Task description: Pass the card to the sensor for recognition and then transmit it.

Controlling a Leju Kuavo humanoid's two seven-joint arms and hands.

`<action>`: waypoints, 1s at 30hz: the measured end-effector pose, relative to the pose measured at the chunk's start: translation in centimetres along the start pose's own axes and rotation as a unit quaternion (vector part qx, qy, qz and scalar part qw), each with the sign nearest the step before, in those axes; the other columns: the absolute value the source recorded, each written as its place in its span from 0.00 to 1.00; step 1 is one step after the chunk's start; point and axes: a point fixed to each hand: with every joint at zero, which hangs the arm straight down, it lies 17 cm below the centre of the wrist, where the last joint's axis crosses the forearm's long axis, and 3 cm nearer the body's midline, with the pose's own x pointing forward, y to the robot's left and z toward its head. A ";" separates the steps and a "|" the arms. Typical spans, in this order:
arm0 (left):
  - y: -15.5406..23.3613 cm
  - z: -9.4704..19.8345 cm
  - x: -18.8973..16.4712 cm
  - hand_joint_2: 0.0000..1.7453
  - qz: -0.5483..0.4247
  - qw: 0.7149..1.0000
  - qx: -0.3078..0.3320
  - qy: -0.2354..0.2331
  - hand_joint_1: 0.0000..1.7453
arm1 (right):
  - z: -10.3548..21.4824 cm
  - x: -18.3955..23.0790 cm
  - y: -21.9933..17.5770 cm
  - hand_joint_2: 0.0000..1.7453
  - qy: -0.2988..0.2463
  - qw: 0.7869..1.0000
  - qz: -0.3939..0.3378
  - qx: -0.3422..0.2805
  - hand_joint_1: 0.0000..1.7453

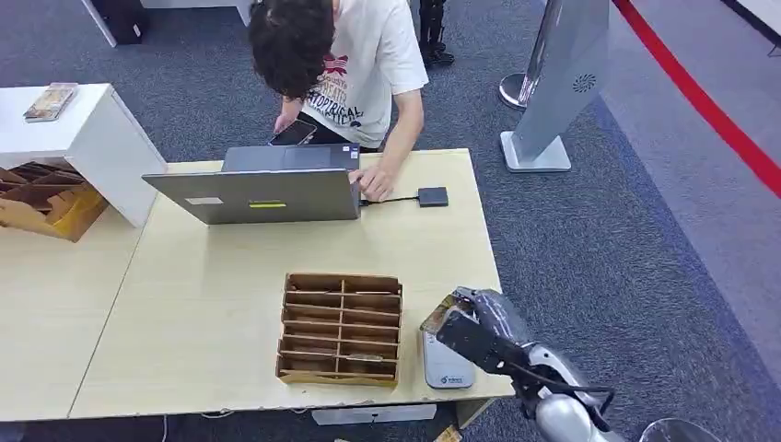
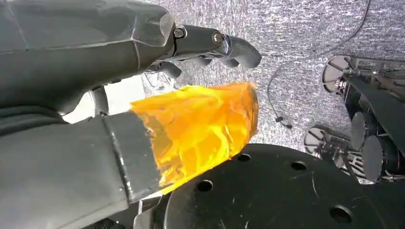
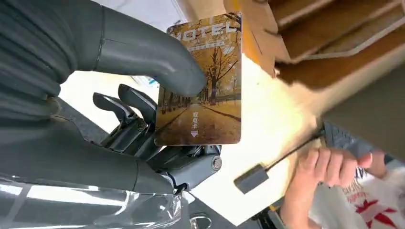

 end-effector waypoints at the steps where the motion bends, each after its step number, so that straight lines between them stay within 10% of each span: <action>1: 0.0 0.0 0.0 0.00 0.000 1.000 0.000 0.001 0.00 | -0.1 -0.2 0.2 1.00 0.003 1.000 0.010 0.002 1.00; 30: -0.1 0.0 0.3 0.00 0.000 1.000 -0.003 0.003 0.00 | -1.1 -5.6 2.7 1.00 0.071 0.982 0.157 0.072 1.00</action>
